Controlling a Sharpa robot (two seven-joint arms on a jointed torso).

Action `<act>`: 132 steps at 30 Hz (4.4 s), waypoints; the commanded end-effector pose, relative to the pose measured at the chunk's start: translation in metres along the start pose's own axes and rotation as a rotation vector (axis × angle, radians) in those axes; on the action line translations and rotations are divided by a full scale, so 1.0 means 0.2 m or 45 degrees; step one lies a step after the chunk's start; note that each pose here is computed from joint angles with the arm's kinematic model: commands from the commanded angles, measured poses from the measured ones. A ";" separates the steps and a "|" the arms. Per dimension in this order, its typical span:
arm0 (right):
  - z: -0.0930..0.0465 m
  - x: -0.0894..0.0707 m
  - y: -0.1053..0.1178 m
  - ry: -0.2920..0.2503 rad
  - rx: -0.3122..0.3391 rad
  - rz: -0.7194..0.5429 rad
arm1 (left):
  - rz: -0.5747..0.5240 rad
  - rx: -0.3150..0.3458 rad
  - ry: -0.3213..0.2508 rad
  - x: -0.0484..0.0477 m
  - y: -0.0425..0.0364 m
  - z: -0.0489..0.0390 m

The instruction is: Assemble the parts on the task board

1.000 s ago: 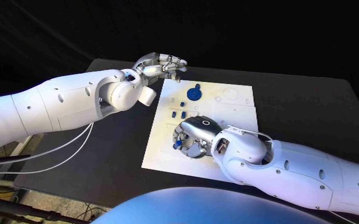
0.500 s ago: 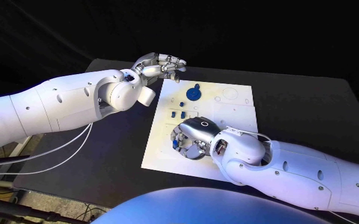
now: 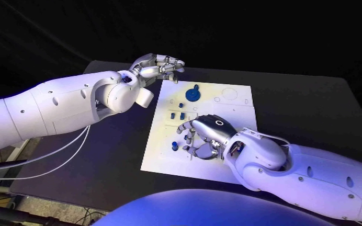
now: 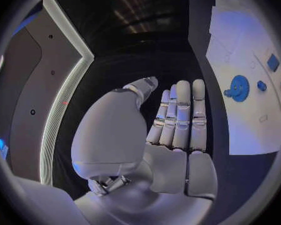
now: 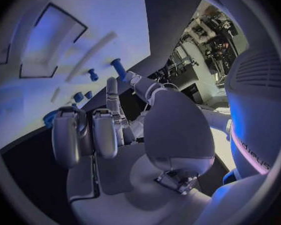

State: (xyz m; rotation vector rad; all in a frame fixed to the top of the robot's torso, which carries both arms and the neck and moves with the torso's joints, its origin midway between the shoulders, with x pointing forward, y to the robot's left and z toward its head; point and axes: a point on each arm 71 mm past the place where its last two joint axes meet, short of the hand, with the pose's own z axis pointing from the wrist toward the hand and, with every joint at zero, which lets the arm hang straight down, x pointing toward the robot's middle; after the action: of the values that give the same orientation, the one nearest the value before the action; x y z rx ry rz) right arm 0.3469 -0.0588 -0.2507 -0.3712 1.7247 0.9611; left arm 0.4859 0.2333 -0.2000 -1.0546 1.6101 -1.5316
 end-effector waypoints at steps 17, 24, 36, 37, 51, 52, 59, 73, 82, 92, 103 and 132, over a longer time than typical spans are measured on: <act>-0.59 -0.32 -0.56 -0.026 0.654 0.269 | -0.003 0.003 0.020 0.009 0.006 -0.008; -0.66 -0.25 -0.56 -0.002 0.721 0.188 | -0.004 0.000 0.023 0.011 0.012 -0.009; -0.63 -0.15 -0.52 0.028 0.729 0.167 | -0.002 -0.006 0.017 -0.001 0.017 -0.019; -0.63 -0.15 -0.52 0.031 0.728 0.167 | -0.003 -0.006 0.018 -0.001 0.017 -0.019; -0.56 -0.04 -0.50 0.084 0.726 0.163 | -0.003 -0.008 0.020 -0.002 0.017 -0.023; -0.55 -0.03 -0.50 0.085 0.727 0.162 | -0.003 -0.008 0.021 -0.002 0.017 -0.023; -0.52 0.01 -0.49 0.100 0.734 0.161 | -0.004 -0.010 0.021 -0.005 0.017 -0.027; -0.49 0.04 -0.49 0.073 0.769 0.202 | -0.004 -0.015 0.021 -0.009 0.017 -0.034; -0.50 0.01 -0.46 -0.038 0.767 0.321 | -0.003 -0.018 0.020 -0.012 0.018 -0.034; -0.49 -0.07 -0.41 -0.098 0.751 0.414 | -0.004 -0.019 0.023 -0.009 0.019 -0.030; -0.39 -0.01 -0.34 0.017 0.717 0.512 | -0.006 -0.019 0.029 -0.002 0.019 -0.027; -0.31 0.06 -0.31 0.137 0.713 0.519 | -0.007 -0.022 0.034 -0.001 0.020 -0.027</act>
State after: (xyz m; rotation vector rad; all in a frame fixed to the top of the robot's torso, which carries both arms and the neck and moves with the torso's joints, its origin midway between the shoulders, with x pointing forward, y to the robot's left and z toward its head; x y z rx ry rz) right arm 0.3448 -0.1440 -0.2811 0.3325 2.1005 0.6975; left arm 0.4812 0.2384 -0.2045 -1.0621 1.6368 -1.5221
